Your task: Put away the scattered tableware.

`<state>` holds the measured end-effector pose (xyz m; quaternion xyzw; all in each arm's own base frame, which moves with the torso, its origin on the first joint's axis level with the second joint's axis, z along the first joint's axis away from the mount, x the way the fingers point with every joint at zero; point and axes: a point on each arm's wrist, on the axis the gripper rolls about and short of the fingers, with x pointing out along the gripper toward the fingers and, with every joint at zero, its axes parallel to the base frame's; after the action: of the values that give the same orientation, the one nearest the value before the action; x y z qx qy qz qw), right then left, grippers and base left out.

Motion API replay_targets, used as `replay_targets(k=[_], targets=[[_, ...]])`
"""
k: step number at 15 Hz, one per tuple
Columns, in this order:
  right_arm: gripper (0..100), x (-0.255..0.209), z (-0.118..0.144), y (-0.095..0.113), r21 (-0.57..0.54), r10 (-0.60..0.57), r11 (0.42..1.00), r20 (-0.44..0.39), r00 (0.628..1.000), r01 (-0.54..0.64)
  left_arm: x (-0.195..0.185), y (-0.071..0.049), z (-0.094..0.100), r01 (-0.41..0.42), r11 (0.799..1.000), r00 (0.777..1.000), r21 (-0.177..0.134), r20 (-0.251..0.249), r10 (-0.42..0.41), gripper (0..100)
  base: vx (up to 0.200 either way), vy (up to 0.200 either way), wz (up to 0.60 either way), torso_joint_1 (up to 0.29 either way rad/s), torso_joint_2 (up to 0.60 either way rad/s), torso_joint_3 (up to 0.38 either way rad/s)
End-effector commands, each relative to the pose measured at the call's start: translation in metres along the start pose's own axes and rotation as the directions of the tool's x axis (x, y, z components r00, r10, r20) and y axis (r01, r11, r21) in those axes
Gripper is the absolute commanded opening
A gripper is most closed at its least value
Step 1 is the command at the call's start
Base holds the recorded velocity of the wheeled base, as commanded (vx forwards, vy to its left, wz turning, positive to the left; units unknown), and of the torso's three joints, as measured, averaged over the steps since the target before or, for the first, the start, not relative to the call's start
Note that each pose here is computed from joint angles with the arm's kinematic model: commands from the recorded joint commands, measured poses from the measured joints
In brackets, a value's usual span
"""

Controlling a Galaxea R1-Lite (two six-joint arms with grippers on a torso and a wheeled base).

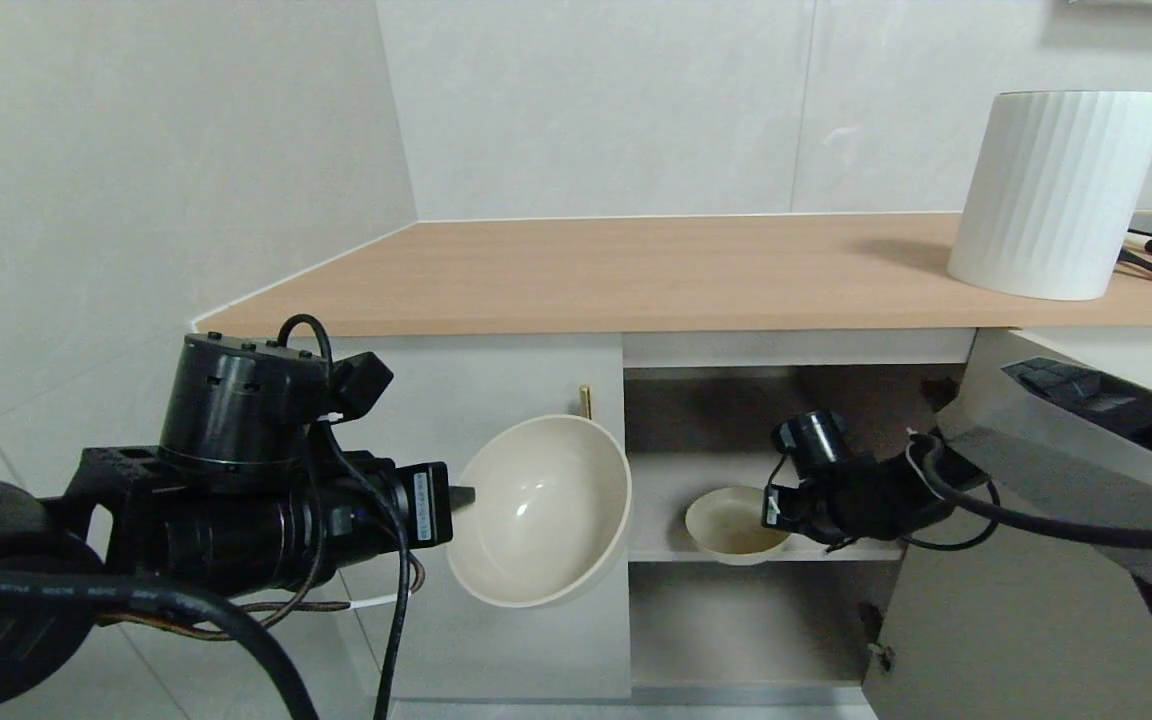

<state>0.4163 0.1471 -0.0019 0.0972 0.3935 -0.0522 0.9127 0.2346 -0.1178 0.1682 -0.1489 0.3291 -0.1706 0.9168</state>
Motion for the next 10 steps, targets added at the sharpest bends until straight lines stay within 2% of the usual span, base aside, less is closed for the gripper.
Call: replay_targets(k=[1,10], targets=[[0,0.024,-0.006,-0.007,0.009,-0.053,0.999,-0.002,0.999,0.053,0.003,-0.002,-0.001,0.002,1.0,1.0,0.004,-0.01,-0.002,0,0.0,0.0,0.0,0.0,0.0,0.0],[0,0.063,0.001,-0.011,0.049,-0.201,0.979,0.103,0.974,0.197,0.007,-0.001,-0.003,-0.003,1.0,1.0,0.005,-0.022,0.003,0,0.0,0.0,0.0,0.0,0.0,0.0]])
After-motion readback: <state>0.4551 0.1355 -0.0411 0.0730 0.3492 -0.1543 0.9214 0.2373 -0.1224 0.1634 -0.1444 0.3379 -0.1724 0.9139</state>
